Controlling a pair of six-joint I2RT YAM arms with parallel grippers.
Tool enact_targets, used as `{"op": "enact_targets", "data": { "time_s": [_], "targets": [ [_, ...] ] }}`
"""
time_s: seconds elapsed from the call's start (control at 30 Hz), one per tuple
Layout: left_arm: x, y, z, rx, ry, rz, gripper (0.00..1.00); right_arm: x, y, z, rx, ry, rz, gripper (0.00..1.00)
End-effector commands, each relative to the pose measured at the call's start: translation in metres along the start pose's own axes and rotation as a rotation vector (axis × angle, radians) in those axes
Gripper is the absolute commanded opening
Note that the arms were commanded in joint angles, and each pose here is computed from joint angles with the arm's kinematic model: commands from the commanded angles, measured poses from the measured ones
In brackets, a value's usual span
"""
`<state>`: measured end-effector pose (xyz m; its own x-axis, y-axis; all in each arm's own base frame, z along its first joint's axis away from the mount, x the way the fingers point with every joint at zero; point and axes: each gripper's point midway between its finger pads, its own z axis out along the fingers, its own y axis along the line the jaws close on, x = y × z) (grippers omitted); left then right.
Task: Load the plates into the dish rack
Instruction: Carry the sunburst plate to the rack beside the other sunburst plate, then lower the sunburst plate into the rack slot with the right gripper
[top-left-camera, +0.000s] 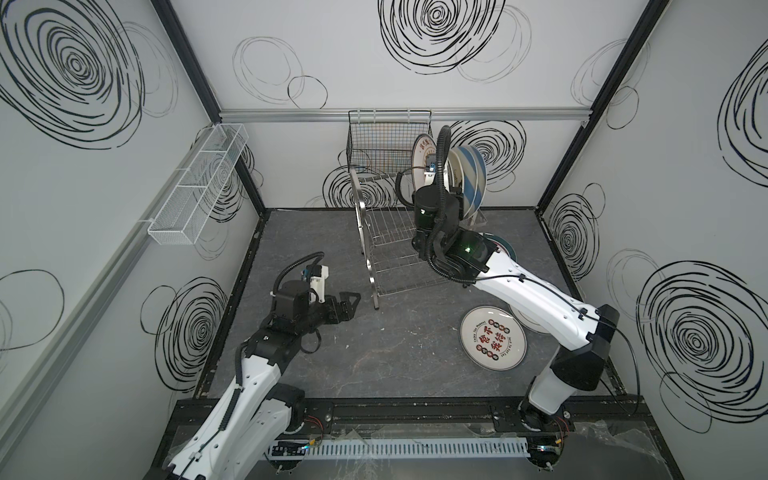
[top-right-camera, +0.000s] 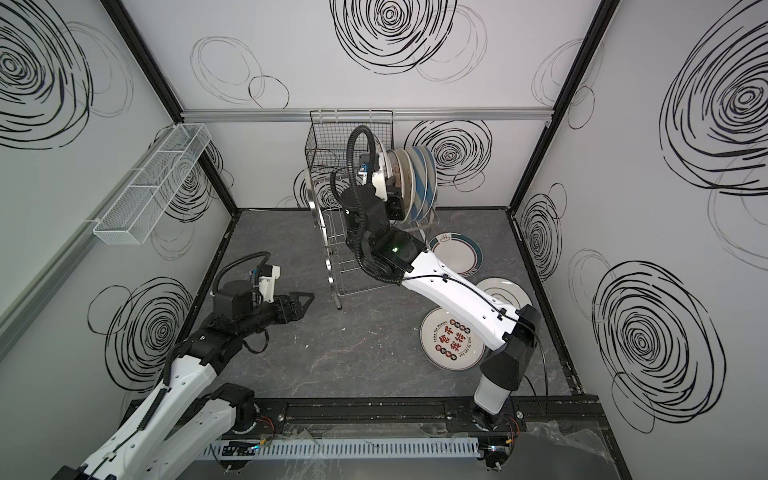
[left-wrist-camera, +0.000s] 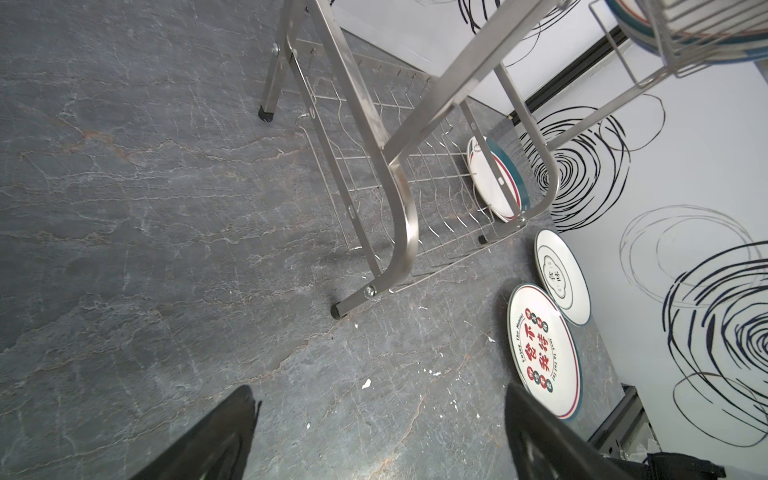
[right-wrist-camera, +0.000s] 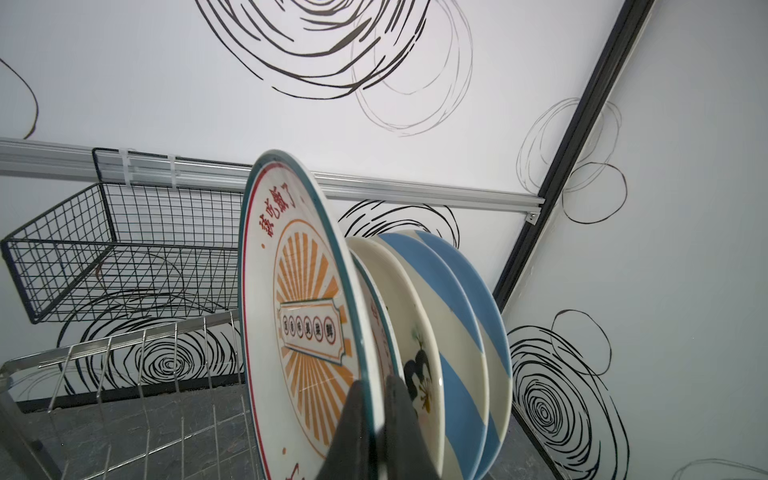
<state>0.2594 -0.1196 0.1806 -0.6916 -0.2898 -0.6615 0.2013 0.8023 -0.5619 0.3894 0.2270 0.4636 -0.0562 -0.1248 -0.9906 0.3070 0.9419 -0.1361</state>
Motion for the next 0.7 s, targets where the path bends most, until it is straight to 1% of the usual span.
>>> {"op": "enact_targets", "data": {
  "time_s": [0.0,0.27,0.67],
  "targets": [
    [-0.008,-0.003,0.000,0.047,-0.032,0.020,0.96,-0.016,-0.006,0.003,-0.001,-0.017,0.086,0.00],
    [-0.011,0.001,0.001,0.055,-0.032,0.003,0.96,0.000,0.007,0.013,-0.008,0.011,0.061,0.00],
    [-0.013,0.005,0.002,0.059,-0.036,-0.011,0.96,0.025,0.008,0.022,-0.009,0.055,0.043,0.00]
  ]
}}
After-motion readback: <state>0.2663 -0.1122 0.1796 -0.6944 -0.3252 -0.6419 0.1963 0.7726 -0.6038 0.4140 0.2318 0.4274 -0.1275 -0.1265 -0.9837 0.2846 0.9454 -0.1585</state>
